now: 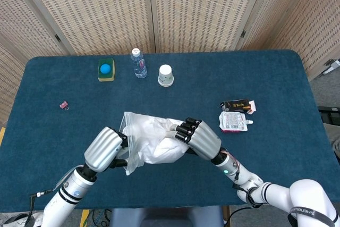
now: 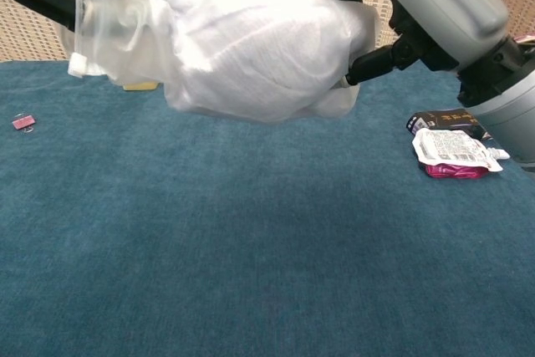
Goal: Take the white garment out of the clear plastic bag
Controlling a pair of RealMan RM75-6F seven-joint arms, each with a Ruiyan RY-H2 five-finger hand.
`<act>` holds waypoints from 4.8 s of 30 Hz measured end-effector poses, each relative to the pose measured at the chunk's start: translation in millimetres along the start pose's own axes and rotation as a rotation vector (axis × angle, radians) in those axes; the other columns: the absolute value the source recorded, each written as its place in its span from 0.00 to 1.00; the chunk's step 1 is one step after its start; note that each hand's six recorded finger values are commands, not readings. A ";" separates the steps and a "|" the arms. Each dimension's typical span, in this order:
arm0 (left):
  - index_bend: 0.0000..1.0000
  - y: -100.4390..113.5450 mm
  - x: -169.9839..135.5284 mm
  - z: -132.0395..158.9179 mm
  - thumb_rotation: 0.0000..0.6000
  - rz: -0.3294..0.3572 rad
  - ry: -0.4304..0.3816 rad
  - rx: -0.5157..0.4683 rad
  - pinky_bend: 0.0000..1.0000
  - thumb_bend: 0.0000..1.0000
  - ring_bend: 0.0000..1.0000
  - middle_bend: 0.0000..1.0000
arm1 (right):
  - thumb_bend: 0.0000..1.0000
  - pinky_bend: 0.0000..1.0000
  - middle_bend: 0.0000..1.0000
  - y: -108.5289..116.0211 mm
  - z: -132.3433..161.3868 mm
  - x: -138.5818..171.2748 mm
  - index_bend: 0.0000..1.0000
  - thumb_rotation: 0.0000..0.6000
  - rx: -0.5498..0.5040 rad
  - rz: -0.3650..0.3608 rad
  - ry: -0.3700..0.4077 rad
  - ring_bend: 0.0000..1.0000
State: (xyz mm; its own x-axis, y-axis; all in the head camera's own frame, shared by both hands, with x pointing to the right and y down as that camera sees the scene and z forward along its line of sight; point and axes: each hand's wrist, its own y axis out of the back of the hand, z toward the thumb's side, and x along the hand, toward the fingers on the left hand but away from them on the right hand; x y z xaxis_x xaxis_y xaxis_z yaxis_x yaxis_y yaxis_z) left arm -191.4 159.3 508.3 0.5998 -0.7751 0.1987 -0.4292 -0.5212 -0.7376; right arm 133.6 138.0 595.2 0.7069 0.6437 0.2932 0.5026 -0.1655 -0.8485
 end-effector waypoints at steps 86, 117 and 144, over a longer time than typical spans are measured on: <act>0.81 1.1 -51.4 -113.4 1.00 0.036 0.338 0.102 0.96 0.50 0.90 1.00 | 0.00 1.00 1.00 -6.7 -75.4 69.9 0.34 1.00 0.058 0.485 -0.361 1.00; 0.81 -6.0 -56.3 -114.5 1.00 0.012 0.344 0.100 0.96 0.50 0.90 1.00 | 0.02 1.00 1.00 -77.1 -6.4 51.8 0.38 1.00 -0.076 0.542 -0.168 1.00; 0.81 -10.1 -65.1 -130.8 1.00 0.008 0.393 0.106 0.96 0.50 0.90 1.00 | 0.48 1.00 1.00 -91.1 -8.9 49.7 0.63 1.00 -0.091 0.524 -0.171 1.00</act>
State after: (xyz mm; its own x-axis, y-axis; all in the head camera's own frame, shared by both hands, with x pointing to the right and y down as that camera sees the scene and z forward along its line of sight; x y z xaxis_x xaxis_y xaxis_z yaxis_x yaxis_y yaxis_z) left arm -314.4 168.4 587.2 0.2841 -0.8673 0.4088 -0.3490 -0.4906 -0.7984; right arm 127.3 178.4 690.9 0.7867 0.5688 -0.2399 0.1519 -0.5550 -0.8179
